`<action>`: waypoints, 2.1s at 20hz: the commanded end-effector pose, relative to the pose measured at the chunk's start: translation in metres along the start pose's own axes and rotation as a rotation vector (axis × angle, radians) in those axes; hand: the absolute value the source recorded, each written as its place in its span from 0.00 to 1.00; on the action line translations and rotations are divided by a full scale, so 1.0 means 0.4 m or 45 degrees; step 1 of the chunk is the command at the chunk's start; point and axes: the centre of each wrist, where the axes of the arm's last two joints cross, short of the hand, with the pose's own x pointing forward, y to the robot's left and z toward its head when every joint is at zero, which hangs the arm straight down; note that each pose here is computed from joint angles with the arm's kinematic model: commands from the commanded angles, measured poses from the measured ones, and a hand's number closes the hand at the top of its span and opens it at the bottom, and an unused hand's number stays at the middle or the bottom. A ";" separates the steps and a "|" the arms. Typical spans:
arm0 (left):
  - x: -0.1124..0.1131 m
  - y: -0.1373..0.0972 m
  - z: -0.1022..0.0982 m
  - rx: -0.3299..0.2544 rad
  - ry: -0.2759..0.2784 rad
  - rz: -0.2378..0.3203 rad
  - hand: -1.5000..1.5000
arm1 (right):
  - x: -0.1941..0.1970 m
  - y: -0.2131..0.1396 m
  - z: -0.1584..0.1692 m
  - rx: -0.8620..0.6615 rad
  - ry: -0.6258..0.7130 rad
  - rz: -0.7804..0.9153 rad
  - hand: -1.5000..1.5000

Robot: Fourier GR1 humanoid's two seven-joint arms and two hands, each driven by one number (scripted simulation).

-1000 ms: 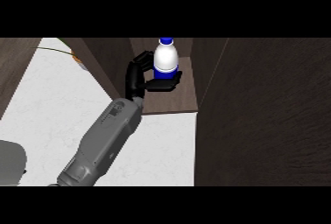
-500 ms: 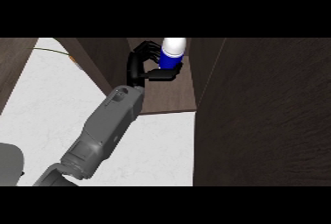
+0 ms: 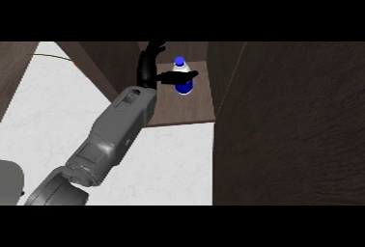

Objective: Pick up the bottled water, place it into the cabinet and close the cabinet

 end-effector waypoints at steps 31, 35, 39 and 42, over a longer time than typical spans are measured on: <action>-0.039 -0.047 0.137 -0.262 -0.218 0.452 0.00 | 0.074 0.057 -0.049 -0.014 -0.027 0.074 0.00; -0.003 -0.079 0.220 -0.278 -0.180 0.533 0.00 | 0.073 0.055 -0.029 -0.018 -0.001 0.060 0.00; -0.053 -0.075 0.338 -0.294 -0.179 0.587 0.00 | 0.066 0.055 -0.025 -0.037 -0.023 0.060 0.00; -0.032 -0.073 0.404 -0.279 -0.191 0.614 0.00 | 0.078 0.059 -0.035 -0.039 -0.034 0.087 0.00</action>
